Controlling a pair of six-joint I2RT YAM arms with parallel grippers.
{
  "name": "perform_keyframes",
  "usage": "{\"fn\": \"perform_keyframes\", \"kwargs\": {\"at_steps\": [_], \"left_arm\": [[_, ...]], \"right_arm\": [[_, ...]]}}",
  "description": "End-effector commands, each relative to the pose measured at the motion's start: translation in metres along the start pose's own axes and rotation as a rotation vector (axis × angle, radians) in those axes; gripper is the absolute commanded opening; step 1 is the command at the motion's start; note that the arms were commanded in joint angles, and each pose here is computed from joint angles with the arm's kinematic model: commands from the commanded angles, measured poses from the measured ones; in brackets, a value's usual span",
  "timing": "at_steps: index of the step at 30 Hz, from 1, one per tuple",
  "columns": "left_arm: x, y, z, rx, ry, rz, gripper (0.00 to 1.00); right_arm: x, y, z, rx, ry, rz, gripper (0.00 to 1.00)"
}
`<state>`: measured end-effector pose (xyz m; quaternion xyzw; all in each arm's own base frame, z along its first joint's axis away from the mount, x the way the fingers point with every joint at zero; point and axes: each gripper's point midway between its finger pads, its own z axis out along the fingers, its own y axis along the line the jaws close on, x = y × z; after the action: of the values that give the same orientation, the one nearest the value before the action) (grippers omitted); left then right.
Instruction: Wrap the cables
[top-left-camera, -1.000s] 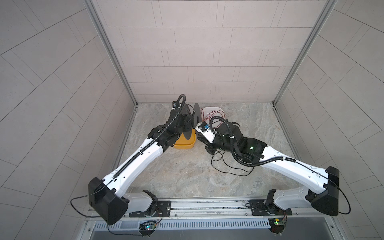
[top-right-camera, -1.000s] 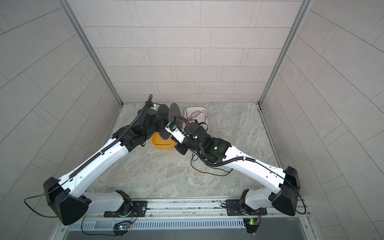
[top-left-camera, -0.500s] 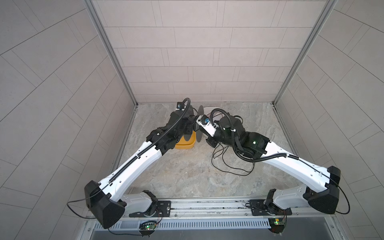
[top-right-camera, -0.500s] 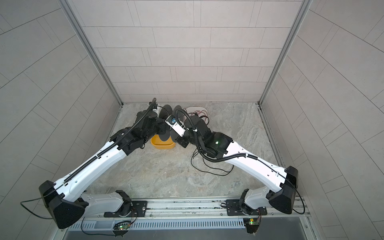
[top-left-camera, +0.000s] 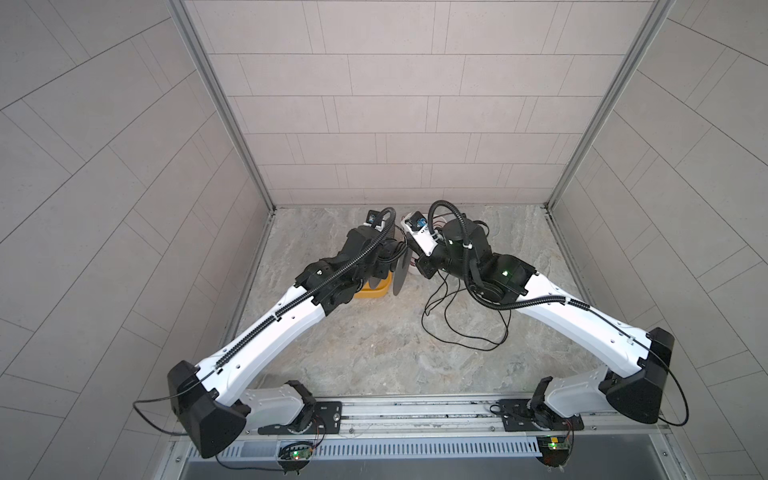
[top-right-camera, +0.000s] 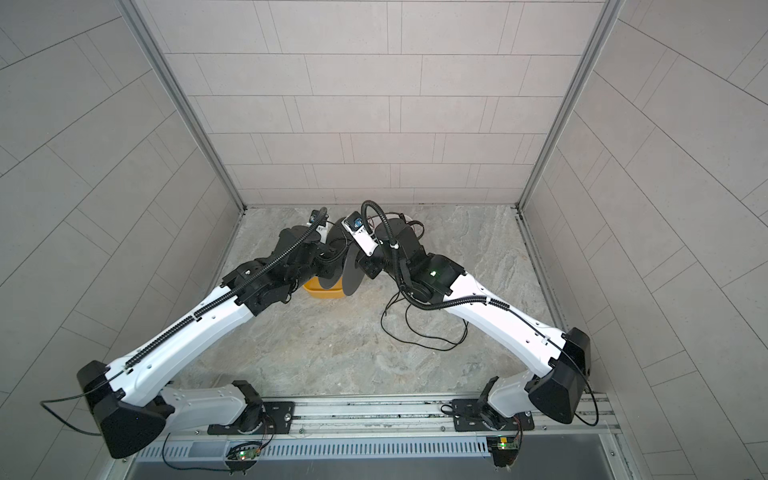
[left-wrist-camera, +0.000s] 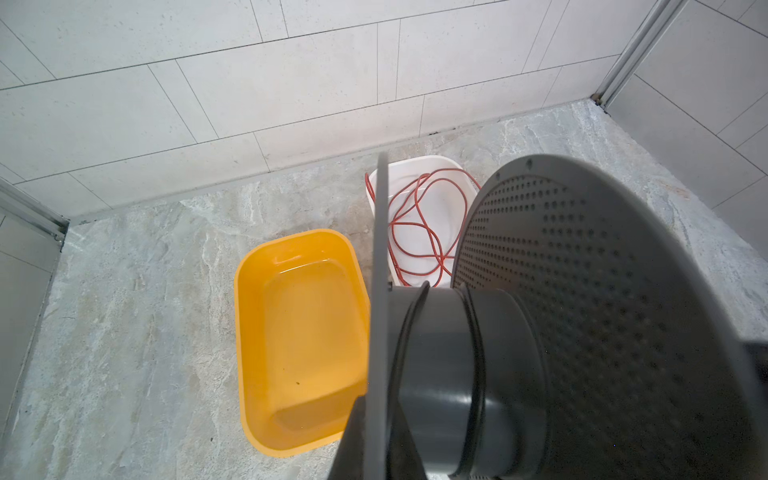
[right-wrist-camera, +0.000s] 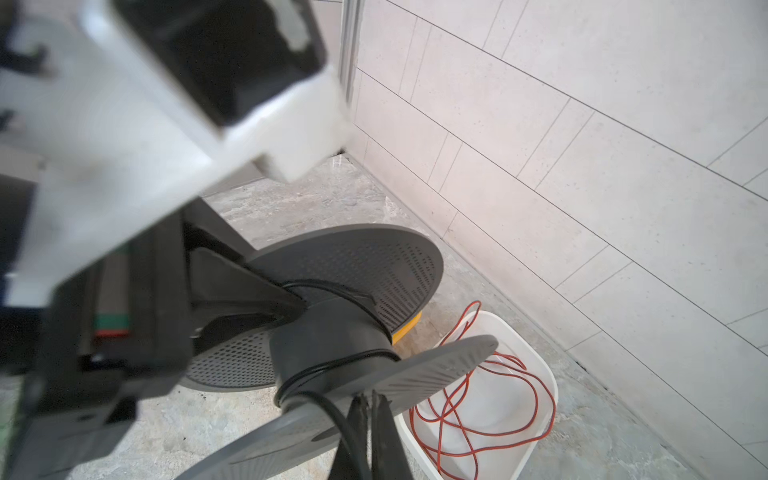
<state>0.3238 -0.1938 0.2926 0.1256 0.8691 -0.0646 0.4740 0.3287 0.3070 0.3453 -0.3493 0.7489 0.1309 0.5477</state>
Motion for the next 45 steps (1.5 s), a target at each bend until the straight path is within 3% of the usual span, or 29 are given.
{"fn": "perform_keyframes", "kwargs": {"at_steps": [1, 25, 37, 45], "left_arm": [[-0.006, 0.003, -0.013, 0.0, -0.027, 0.022, 0.0], [-0.013, -0.009, -0.04, 0.106, -0.018, 0.048, 0.0], [-0.024, -0.003, -0.042, 0.073, -0.017, 0.044, 0.0], [-0.036, -0.01, -0.043, 0.124, -0.023, 0.019, 0.0]], "right_arm": [[-0.023, -0.026, -0.003, 0.073, -0.07, 0.062, 0.0], [0.037, -0.095, 0.034, 0.125, 0.03, 0.26, 0.01], [0.072, -0.108, 0.042, 0.126, 0.057, 0.322, 0.09], [0.094, -0.103, 0.045, 0.108, 0.078, 0.346, 0.16]]}}
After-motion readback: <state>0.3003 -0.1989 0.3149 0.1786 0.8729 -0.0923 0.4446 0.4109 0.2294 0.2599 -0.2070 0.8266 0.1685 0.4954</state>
